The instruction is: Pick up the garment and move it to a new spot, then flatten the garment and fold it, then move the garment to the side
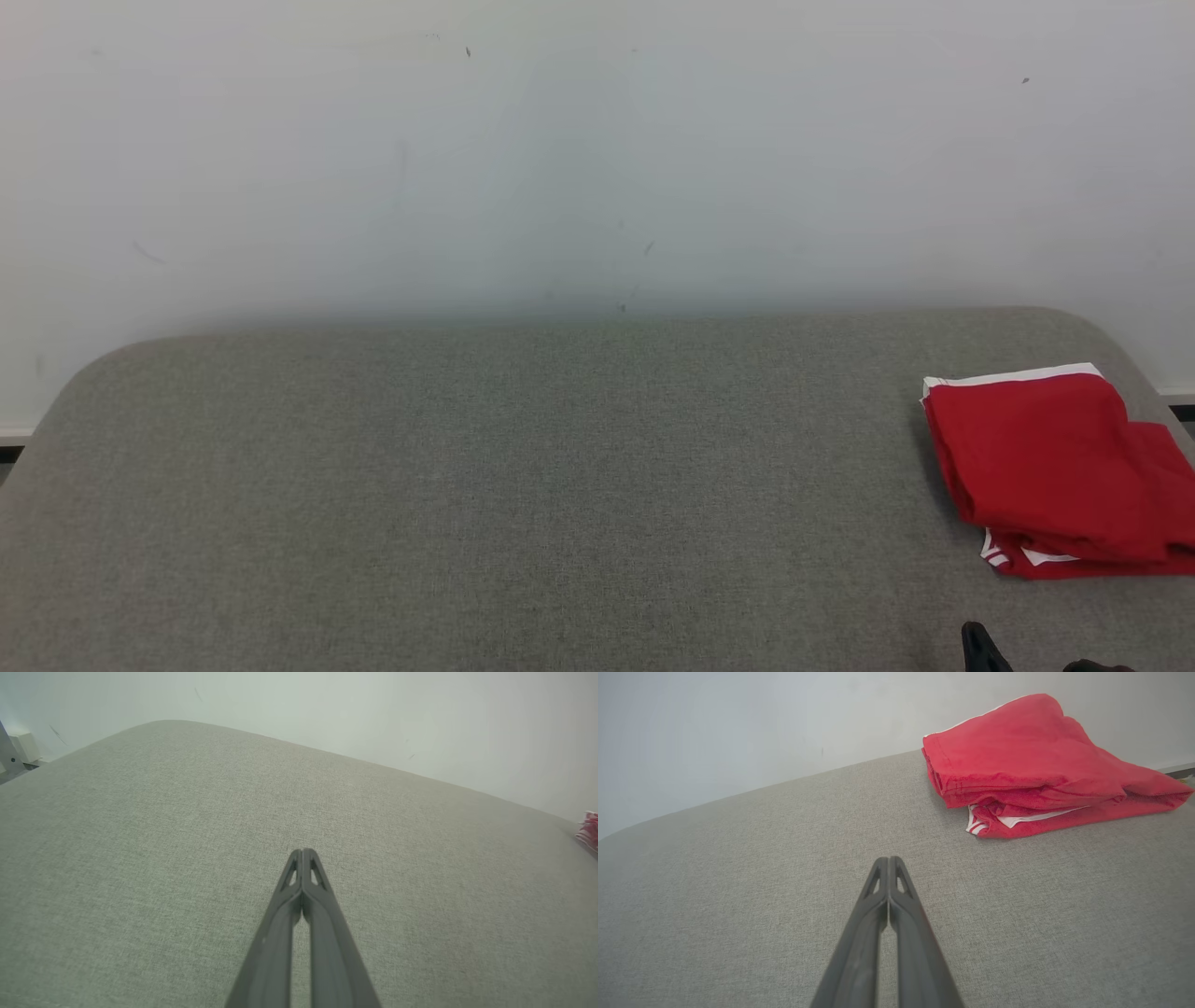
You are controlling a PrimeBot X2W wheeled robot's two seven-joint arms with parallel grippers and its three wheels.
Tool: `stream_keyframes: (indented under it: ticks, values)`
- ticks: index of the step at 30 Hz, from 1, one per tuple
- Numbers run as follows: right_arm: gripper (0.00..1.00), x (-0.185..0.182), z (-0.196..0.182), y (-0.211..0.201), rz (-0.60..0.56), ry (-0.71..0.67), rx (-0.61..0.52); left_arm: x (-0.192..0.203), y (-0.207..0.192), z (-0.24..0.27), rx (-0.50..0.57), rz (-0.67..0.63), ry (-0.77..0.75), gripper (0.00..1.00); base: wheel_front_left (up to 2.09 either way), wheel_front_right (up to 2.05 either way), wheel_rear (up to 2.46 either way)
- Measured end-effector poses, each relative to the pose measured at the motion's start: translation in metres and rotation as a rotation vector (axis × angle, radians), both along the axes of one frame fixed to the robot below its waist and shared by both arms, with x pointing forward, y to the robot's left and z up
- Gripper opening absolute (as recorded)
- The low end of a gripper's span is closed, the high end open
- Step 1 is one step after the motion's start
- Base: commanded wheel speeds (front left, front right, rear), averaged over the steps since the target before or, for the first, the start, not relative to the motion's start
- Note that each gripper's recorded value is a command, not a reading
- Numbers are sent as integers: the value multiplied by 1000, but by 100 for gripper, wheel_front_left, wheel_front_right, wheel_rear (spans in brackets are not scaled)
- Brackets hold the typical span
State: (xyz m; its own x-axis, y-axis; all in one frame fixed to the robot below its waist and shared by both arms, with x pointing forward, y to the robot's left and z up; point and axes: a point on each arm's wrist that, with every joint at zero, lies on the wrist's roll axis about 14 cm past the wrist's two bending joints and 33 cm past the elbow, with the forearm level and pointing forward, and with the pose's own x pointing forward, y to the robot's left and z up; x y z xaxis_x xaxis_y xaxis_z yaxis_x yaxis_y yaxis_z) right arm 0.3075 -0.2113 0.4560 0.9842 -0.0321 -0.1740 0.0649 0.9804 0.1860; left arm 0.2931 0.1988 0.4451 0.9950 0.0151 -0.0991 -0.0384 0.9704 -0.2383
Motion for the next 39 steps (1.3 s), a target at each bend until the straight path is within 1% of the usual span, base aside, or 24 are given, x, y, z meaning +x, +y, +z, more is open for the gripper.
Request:
stream_keyframes:
  ticks: [9,21,22,39]
  values:
    - [0,7,6,1,-30,-29,168,9,6,1,-155,50,17,0,0,0,0]
    - [0,15,14,3,-60,-68,362,24,10,8,-340,87,14,0,0,0,0]
    - [0,18,15,4,-62,-73,395,26,10,9,-373,92,16,0,0,0,0]
    - [0,30,25,5,-89,-116,627,44,11,17,-597,113,12,0,0,0,0]
